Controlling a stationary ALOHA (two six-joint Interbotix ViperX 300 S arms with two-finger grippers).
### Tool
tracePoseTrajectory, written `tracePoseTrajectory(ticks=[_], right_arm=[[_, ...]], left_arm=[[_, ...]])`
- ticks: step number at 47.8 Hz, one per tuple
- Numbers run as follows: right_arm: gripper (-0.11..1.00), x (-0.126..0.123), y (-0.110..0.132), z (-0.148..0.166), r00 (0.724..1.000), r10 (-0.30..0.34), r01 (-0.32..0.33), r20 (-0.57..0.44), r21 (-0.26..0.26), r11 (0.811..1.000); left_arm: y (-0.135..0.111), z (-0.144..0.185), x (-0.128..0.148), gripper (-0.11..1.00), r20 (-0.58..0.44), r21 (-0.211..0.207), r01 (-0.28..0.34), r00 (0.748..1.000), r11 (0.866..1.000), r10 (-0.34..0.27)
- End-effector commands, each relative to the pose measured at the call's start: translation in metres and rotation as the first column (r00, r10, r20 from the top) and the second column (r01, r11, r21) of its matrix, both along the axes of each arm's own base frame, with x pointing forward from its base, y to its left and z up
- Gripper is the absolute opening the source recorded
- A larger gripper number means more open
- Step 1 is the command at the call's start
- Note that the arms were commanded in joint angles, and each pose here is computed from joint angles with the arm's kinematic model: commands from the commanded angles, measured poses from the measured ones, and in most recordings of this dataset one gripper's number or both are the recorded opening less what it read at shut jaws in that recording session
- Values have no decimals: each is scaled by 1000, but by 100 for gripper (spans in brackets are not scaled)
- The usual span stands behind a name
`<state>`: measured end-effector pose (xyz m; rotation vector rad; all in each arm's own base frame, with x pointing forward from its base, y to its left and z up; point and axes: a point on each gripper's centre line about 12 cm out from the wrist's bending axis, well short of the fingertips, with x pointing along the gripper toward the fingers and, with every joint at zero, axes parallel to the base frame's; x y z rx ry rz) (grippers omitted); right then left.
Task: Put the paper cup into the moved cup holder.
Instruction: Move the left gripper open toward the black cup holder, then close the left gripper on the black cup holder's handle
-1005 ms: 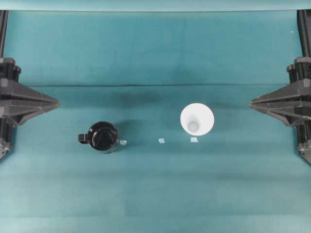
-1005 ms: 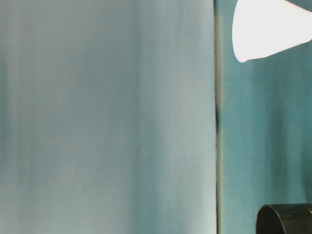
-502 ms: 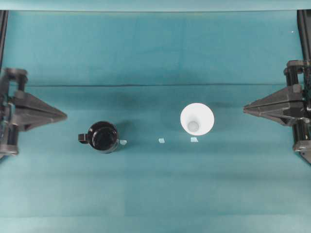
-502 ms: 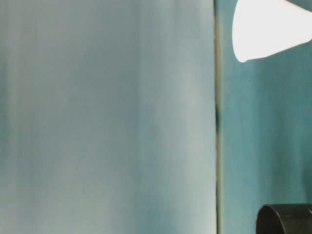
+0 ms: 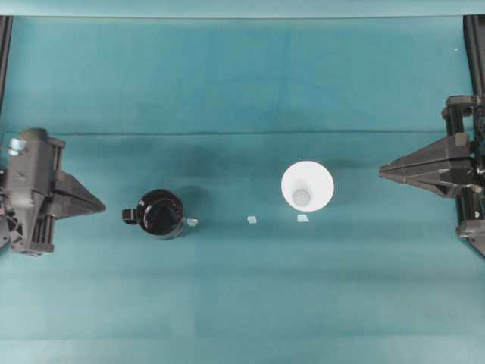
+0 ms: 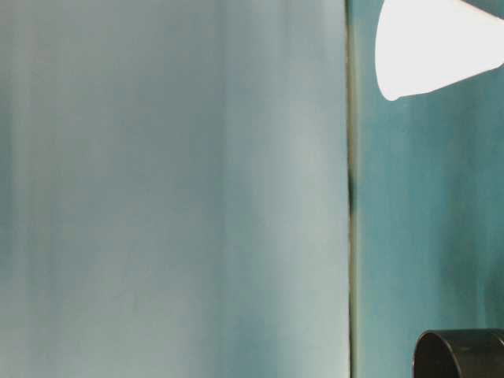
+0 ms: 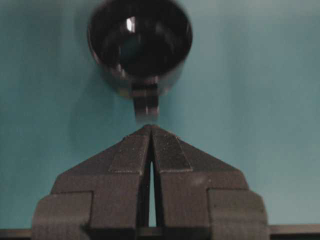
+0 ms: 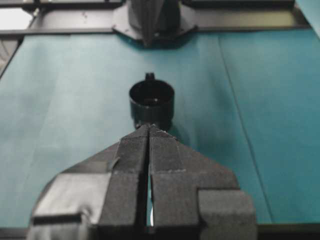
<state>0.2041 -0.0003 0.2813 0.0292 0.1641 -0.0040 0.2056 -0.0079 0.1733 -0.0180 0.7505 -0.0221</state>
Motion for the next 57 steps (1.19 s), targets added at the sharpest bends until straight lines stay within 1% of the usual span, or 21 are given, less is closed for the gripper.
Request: tracePoseTrajectory(ticks=[1,8,17,26,30,33,35,38,42,44,47,50,51,53,57], right_arm=[[2,3,0,8,1000,0,0,12,11,1000],[2,3,0,7,1000,-2,2,5,11,1000],[2,3,0,5,1000,0,0,-2,12,1000],[2,3,0,5,1000,-2,2,-2,14,1000],[2,4,0,6,1000,-1,1,0,17,1000],[2,4,0,6,1000,-1,1,0,18,1000],[2,3,0,5,1000,-2,2,-2,20,1000],[2,3,0,5,1000,-2,2,-2,20,1000],[2,4,0,6,1000,-2,2,0,20,1000],[2,3,0,5,1000,-2,2,-2,20,1000],[2,4,0,6,1000,-2,2,0,20,1000],[2,3,0,5,1000,-2,2,-2,20,1000],[2,4,0,6,1000,-2,2,0,20,1000],[2,3,0,5,1000,-2,2,-2,20,1000],[2,4,0,6,1000,-2,2,0,20,1000]], left_arm=[[-1,-10,3,0,-43,4,5,999,1000,-5],[-1,-23,7,0,-90,6,5,996,1000,-5],[-1,-30,14,0,-75,1,1,997,1000,-1],[-1,-38,13,0,-107,1,0,994,1000,0],[-1,-40,12,0,-115,-12,-15,993,1000,13],[-1,-43,10,4,-126,-27,-35,992,999,32],[-1,-43,9,9,-126,-40,-49,991,998,44],[-1,-43,8,21,-117,-67,-80,991,995,72],[-1,-42,10,43,-82,-107,-115,991,988,106],[-1,-41,10,58,-61,-123,-125,991,984,118],[-1,-40,11,75,-29,-135,-124,992,983,121],[-2,-38,13,89,-9,-136,-119,993,984,119],[-2,-37,13,92,-4,-134,-117,993,984,117],[-2,-37,14,94,-2,-131,-113,993,985,114],[-2,-38,13,89,-2,-121,-104,995,987,105]])
